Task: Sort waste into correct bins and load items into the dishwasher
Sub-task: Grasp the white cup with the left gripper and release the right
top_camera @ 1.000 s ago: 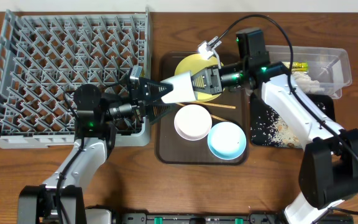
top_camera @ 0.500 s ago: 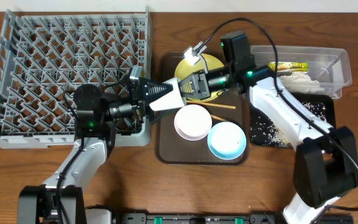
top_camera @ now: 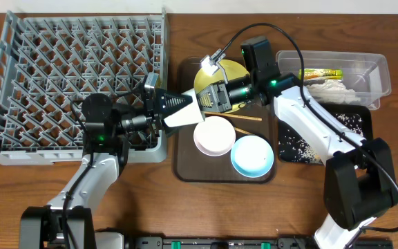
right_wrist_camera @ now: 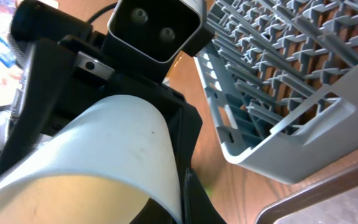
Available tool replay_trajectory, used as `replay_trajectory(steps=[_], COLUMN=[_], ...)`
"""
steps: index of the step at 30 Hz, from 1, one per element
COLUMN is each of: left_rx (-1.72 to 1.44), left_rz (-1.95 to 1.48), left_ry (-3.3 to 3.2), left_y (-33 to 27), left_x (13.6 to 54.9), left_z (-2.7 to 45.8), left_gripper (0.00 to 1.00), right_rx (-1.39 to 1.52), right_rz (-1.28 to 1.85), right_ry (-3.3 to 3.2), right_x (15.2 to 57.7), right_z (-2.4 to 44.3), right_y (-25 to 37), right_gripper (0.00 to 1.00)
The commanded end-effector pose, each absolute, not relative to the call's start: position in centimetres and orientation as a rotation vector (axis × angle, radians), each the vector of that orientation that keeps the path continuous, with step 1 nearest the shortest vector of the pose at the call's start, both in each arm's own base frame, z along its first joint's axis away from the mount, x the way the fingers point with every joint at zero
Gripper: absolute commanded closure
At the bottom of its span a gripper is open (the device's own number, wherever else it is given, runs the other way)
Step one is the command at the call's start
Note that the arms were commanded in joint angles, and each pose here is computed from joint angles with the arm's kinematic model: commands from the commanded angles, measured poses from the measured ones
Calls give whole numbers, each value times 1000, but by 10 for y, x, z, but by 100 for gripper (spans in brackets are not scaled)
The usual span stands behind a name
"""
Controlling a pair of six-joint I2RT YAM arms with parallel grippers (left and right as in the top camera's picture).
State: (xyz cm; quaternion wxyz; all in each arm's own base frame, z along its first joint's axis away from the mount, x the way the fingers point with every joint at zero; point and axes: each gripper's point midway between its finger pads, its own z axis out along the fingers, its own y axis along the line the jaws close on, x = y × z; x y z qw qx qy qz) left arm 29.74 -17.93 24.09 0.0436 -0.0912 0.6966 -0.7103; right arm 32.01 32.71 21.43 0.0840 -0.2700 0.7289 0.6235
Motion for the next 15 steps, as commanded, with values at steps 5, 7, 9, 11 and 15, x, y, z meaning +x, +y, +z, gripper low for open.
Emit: replay_trajectory(steps=[5,7,9,11,15], left_rx=[-254,-254,-254,-252,-234], left_rz=[-2164,-2164,-2164,-2163,-2139], left_ry=[2113,2113,2113,2112,2094], left_y=[-178,-178,-178,-178,-174], left_x=[302,302,302,302,305], left_z=[250,250,250,250,250], left_gripper=[54,56,56,56,65], right_rx=[-833,-833,-833,-834,-807], right_rz=[1914,1913,1912,1910,1896], right_ry=[2163,2162,2162,2160,2155], right_x=[314,314,314,314,323], right_z=[214,214,214,214,214], right_y=[331,331,331,331,322], right_gripper=[94,77,65,58,57])
